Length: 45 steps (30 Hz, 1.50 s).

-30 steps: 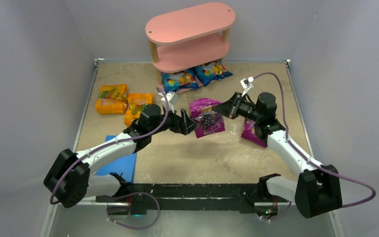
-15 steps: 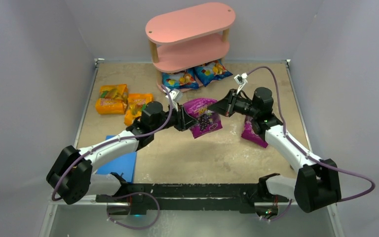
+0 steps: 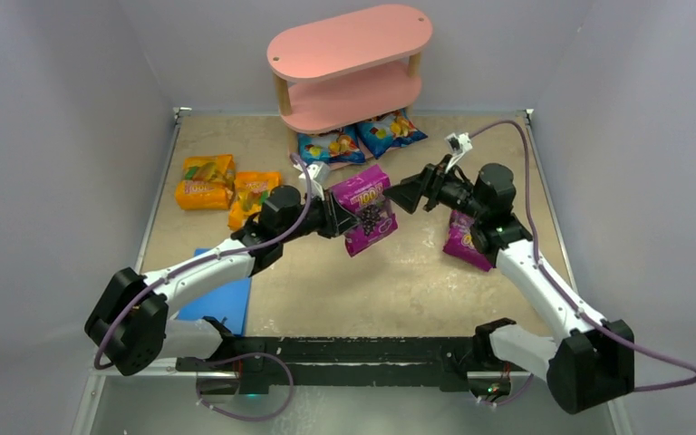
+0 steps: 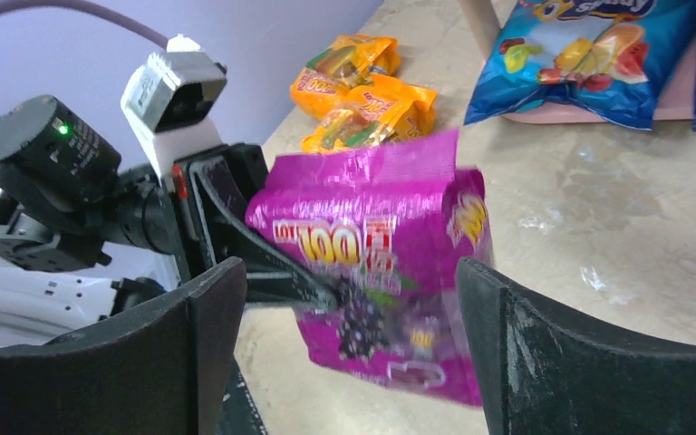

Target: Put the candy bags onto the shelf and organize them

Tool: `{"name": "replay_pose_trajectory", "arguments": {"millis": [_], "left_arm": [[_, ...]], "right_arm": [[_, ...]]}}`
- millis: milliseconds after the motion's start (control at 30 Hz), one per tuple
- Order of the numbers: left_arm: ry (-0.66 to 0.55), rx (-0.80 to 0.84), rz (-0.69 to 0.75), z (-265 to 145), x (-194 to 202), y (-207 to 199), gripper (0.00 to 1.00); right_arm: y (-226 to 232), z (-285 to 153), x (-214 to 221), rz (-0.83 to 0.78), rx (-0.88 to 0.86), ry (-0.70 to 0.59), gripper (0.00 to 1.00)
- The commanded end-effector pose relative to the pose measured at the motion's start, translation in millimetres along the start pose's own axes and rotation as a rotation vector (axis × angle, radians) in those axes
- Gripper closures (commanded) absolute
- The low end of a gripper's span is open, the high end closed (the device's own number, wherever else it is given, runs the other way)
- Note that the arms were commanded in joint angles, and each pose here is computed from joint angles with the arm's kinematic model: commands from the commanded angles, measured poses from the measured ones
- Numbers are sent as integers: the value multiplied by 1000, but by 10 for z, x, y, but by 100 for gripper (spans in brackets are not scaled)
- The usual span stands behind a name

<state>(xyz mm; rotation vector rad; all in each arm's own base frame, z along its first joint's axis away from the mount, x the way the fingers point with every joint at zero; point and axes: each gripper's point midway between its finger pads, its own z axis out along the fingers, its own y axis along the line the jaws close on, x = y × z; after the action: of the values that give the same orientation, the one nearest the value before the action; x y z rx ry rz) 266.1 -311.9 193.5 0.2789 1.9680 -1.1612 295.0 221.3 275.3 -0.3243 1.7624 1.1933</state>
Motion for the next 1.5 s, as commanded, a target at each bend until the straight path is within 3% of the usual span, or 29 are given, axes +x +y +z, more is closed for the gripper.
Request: {"name": "replay_pose_trajectory", "arguments": {"millis": [0,67,400,567,733,900,1100,1233,1367,1467], "left_arm": [[-295,71,7,-162,-942,-498,100],[-326,53,-2,-159,-1028,-488,100],[-382,147,-2,-166,-1358,-816,100],[-366,252,-5,-175,-1360,-1019,100],[-360,380,18,-252,-1352,-1253,100],[-396,397,33,-327,-1438,-1332,100],[-394,452,41,-329,-1432,-1430,100],[-390,433,29,-275,-1406,-1378,100],[-385,379,17,-170,-1382,-1256,100],[-354,327,-1,-48,-1317,-1129,100]], "right_arm": [[-98,-153,12,-40,84,-84,10],[-141,-208,107,1,97,-104,5],[7,-357,544,138,-89,-187,1],[223,-414,410,152,-207,-262,1],[214,-340,192,144,-191,-302,1],[65,-213,139,201,-140,-291,3],[185,-235,-89,256,-219,-386,5],[241,-227,-227,295,-255,-419,14],[322,-256,-322,309,-299,-451,39],[453,-298,-411,291,-351,-465,49]]}}
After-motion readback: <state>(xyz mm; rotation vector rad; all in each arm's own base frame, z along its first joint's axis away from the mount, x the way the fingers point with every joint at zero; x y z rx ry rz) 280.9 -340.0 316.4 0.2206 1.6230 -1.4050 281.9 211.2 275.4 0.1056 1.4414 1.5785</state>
